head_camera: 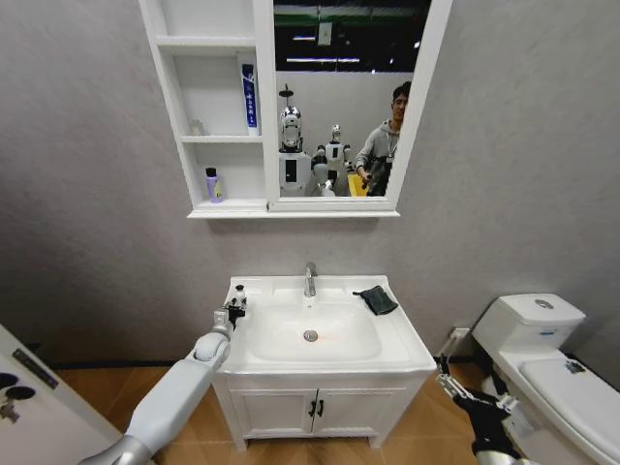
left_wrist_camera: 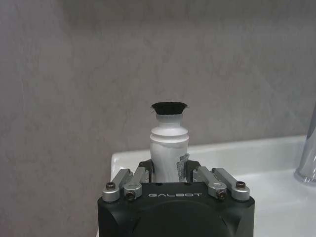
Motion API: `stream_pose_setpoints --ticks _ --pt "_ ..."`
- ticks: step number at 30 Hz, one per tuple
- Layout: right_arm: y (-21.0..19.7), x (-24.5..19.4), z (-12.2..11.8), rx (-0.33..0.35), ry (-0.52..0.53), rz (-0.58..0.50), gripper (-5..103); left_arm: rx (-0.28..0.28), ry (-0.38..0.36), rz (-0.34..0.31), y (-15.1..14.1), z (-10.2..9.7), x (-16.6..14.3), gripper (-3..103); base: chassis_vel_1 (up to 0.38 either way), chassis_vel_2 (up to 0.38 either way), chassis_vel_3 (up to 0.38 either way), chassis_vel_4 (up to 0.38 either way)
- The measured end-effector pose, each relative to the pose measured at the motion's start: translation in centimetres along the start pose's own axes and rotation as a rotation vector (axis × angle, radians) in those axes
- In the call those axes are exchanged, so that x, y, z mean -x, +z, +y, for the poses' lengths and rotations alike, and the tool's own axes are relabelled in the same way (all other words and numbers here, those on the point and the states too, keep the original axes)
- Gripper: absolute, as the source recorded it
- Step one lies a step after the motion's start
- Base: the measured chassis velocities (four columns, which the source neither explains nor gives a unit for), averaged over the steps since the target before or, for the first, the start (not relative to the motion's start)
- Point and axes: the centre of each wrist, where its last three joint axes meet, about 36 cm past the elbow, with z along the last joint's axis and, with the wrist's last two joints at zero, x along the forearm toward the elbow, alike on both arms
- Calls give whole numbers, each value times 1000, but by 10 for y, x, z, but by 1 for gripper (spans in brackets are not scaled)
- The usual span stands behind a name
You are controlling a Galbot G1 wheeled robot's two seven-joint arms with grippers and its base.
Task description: Move facial cleanser and shampoo from washbasin to cabinet, then wipe washbasin with towel.
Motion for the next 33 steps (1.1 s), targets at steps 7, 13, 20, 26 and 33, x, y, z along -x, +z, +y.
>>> stream_pose_setpoints --ticks 7,13,20,26,33 --pt "-2 -1 4 -4 -24 -8 100 3 31 -101 -129 4 -60 34 0 0 0 0" --pt "-4 1 9 3 -38 -4 100 18 68 -113 -254 -2 -112 34 0 0 0 0" --pt "-3 -3 10 -9 -45 5 100 31 67 -126 -359 -4 -112 33 0 0 0 0" --pt "-5 -5 7 -3 -51 -3 100 29 39 -59 -421 -9 -60 33 0 0 0 0" --pt "0 -3 2 16 -33 -10 100 -30 -2 -5 -452 -48 20 33 0 0 0 0"
